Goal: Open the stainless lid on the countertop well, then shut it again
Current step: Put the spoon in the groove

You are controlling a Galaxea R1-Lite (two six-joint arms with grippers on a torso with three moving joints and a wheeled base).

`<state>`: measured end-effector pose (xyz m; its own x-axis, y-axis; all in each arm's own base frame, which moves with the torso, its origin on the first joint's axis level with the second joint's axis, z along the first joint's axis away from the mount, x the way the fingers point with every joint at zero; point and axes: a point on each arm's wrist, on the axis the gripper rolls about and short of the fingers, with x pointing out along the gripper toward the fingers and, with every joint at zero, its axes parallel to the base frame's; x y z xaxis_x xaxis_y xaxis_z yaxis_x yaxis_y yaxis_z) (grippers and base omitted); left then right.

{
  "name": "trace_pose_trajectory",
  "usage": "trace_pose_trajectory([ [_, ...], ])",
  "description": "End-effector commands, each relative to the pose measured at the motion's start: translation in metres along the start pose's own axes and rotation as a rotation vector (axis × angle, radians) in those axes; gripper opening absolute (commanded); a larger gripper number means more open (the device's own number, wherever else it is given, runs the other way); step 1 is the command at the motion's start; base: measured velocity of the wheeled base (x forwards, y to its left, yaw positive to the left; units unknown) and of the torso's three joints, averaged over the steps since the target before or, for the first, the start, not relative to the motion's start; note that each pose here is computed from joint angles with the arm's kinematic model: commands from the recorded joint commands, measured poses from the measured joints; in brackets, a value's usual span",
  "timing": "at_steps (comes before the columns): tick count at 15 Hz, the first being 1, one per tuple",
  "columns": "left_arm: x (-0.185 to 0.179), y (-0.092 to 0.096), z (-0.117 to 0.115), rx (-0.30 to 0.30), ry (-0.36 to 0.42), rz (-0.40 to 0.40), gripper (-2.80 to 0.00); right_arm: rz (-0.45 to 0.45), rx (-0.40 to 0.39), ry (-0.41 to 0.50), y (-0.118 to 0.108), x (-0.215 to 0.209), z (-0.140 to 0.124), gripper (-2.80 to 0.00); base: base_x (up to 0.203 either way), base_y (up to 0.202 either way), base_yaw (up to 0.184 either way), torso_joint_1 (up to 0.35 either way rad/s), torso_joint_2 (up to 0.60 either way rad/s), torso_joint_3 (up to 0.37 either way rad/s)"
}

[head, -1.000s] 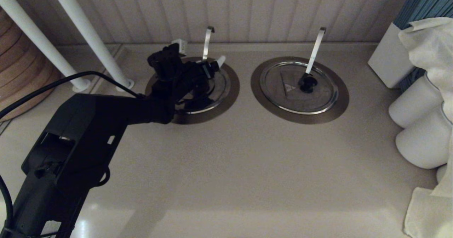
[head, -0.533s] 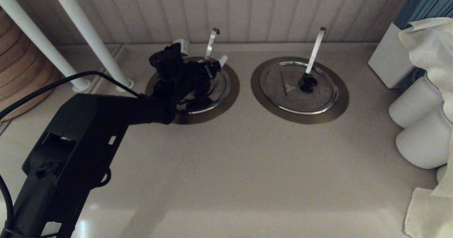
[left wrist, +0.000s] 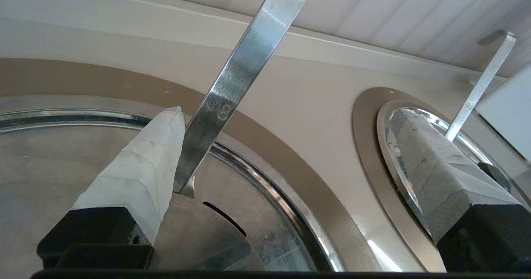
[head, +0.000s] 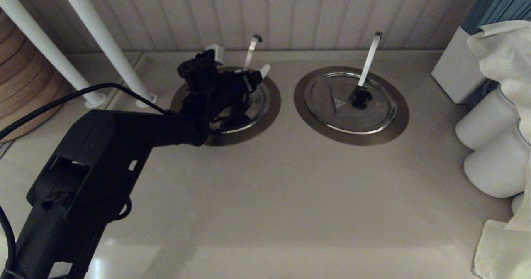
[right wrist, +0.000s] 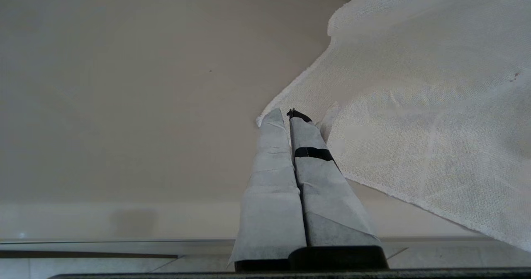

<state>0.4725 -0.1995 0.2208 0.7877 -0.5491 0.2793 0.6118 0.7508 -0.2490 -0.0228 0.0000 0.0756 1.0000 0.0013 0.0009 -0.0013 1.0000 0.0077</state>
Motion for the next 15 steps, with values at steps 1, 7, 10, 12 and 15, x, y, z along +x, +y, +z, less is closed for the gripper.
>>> trace_pose_trajectory([
  [1, 0.000, 0.000, -0.001, -0.002, -0.001, -0.003, 0.00, 0.000, 0.000, -0.001, 0.000, 0.000, 0.000, -2.80, 0.000, 0.000, 0.000, 0.000, 0.00, 0.000],
  [7, 0.003, -0.009, -0.010, -0.011, 0.014, -0.019, 0.00, 0.000, 0.000, -0.002, 0.000, 0.000, 0.000, -2.80, 0.000, 0.000, 0.000, 0.000, 0.00, 0.000],
  [10, 0.004, -0.013, -0.013, -0.012, 0.015, -0.026, 0.00, 0.000, 0.000, -0.001, 0.000, 0.000, 0.000, -2.80, 0.000, 0.000, 0.000, 0.000, 0.00, 0.000],
  [12, 0.003, -0.014, -0.011, -0.010, 0.008, -0.026, 0.00, 0.000, 0.000, -0.001, 0.000, 0.000, 0.000, -2.80, 0.000, 0.000, 0.000, 0.000, 0.00, 0.000],
  [15, 0.004, -0.018, -0.011, -0.012, 0.008, -0.032, 0.00, 0.000, 0.000, -0.001, 0.000, 0.000, 0.000, -2.80, 0.000, 0.000, 0.000, 0.000, 0.00, 0.000],
])
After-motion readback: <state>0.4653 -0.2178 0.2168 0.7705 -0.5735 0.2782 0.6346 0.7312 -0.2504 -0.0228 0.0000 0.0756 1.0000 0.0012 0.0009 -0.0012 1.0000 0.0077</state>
